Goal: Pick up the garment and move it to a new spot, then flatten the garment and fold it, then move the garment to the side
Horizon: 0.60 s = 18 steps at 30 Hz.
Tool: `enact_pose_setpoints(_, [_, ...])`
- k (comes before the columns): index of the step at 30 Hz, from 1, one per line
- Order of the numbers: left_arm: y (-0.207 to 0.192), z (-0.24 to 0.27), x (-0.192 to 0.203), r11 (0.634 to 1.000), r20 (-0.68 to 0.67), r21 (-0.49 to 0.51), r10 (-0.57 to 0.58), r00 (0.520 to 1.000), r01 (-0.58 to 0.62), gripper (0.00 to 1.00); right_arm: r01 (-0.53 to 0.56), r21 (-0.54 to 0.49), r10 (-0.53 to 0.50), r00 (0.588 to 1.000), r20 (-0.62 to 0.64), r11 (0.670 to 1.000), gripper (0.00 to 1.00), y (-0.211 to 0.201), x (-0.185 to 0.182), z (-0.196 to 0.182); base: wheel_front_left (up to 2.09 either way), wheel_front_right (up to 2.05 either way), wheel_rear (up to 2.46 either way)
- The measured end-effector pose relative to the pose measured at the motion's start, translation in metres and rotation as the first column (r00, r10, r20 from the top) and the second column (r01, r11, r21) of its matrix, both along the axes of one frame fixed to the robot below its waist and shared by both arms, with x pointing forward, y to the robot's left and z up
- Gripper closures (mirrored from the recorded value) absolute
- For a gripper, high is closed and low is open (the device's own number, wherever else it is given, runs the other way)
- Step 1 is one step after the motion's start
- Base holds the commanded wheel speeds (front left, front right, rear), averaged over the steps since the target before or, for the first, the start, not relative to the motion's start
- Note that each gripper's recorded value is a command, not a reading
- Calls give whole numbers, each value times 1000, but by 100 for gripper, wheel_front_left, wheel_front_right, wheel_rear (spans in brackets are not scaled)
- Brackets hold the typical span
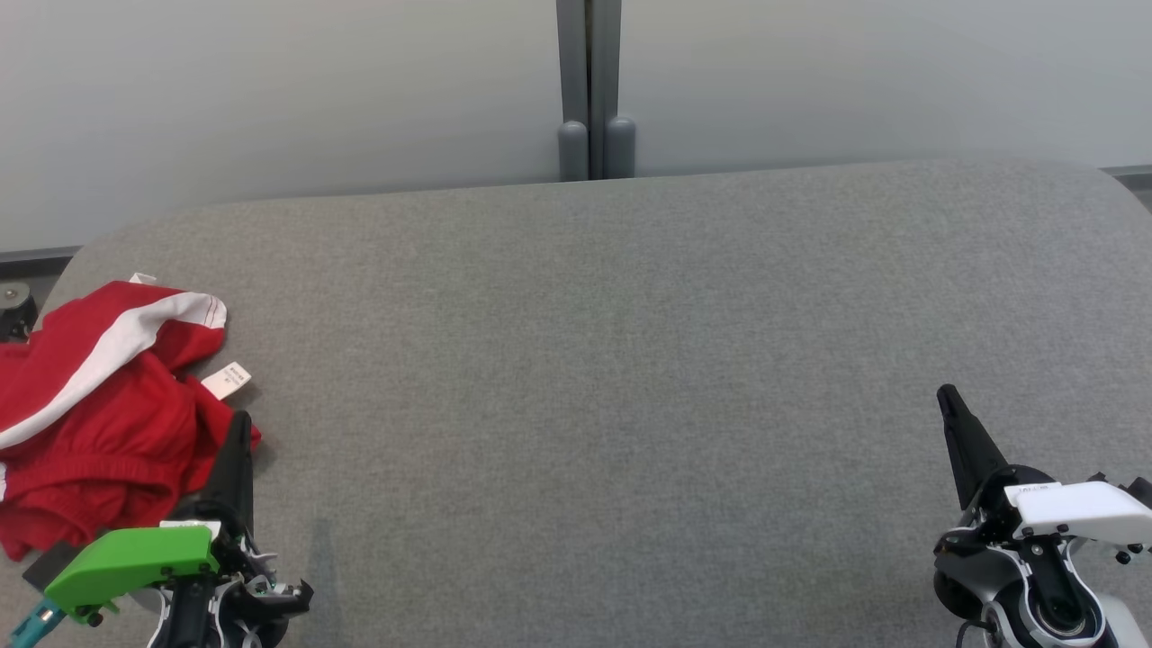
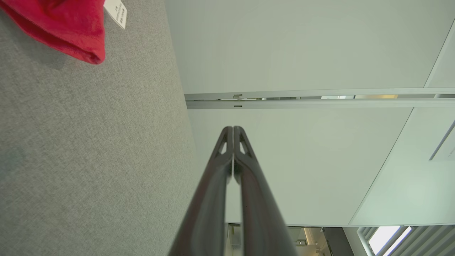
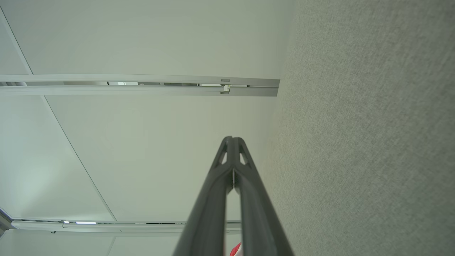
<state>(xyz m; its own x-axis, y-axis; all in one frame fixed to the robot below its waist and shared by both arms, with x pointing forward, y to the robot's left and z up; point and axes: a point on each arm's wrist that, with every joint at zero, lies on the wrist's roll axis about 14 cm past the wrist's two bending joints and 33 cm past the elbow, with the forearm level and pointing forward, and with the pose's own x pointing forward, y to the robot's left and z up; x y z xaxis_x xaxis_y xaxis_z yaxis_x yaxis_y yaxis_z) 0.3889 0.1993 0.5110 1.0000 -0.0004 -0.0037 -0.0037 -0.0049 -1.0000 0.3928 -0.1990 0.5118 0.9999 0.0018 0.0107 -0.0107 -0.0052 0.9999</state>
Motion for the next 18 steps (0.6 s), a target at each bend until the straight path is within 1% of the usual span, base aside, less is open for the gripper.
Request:
enact_pose_setpoints(4, [0, 0, 0, 1000, 0, 0, 0, 1000, 0, 100, 0, 0, 0, 1000, 0, 1000, 100, 0, 0, 0, 0, 0, 0])
enact_pose_setpoints(5, [0, -2, 0, 1000, -6, -1, 1, 1000, -1, 0, 0, 1, 0, 1000, -5, 1000, 0, 0, 0, -2, 0, 0, 0])
enact_pose_setpoints(9, [-2, -25, -10, 1000, -74, -12, 2, 997, -2, 0, 1, 14, 0, 998, -63, 1000, 0, 3, -8, -21, 0, 0, 0])
enact_pose_setpoints(13, [-2, -31, -12, 1000, -92, 1, 9, 996, -9, 0, 10, -1, -10, 997, -76, 1000, 0, 2, -10, -26, 0, 0, 0])
enact_pose_setpoints(18, [-1, -34, -12, 995, -105, 102, 19, 994, -9, 0, 16, -86, -22, 997, -76, 996, 0, -1, -9, -24, 0, 0, 0])
